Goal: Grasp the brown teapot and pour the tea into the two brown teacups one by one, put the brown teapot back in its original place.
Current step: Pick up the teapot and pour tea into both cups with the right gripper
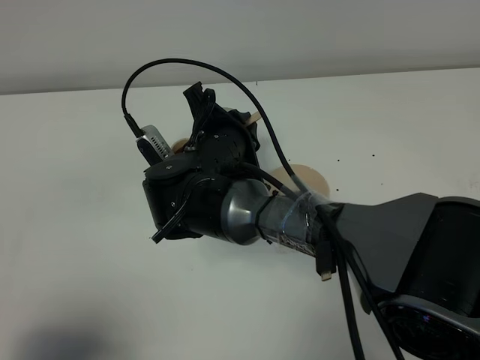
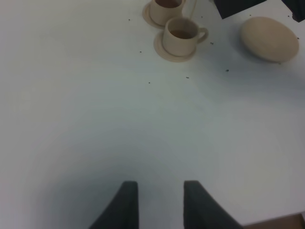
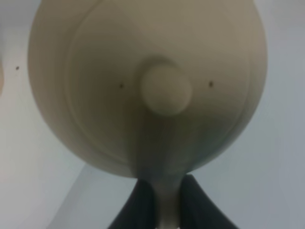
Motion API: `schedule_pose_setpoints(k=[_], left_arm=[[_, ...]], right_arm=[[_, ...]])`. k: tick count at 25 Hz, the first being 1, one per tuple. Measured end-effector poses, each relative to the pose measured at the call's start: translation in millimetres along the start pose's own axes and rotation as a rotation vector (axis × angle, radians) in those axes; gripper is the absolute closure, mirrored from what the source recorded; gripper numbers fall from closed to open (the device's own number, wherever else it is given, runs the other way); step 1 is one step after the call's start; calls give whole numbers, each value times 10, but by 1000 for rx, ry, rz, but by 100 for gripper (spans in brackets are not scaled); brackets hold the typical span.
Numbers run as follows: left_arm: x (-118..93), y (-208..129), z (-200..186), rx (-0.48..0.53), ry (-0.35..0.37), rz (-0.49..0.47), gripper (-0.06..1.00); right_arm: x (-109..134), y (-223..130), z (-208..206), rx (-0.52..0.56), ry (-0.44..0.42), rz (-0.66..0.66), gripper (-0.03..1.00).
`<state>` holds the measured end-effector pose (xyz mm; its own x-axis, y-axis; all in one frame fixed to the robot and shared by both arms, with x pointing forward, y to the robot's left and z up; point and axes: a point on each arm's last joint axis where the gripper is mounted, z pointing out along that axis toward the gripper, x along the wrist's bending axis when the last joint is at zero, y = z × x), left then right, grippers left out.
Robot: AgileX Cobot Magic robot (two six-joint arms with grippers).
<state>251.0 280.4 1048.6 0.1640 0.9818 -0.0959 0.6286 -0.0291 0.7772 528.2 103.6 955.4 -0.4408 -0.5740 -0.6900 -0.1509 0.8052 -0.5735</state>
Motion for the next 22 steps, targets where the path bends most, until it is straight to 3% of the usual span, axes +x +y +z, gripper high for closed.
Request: schedule_pose_setpoints(k=[22], left_arm=[[0,0,0,0,0,-1,69]], right_arm=[[-1,88,-163,3,-32,-24,86]])
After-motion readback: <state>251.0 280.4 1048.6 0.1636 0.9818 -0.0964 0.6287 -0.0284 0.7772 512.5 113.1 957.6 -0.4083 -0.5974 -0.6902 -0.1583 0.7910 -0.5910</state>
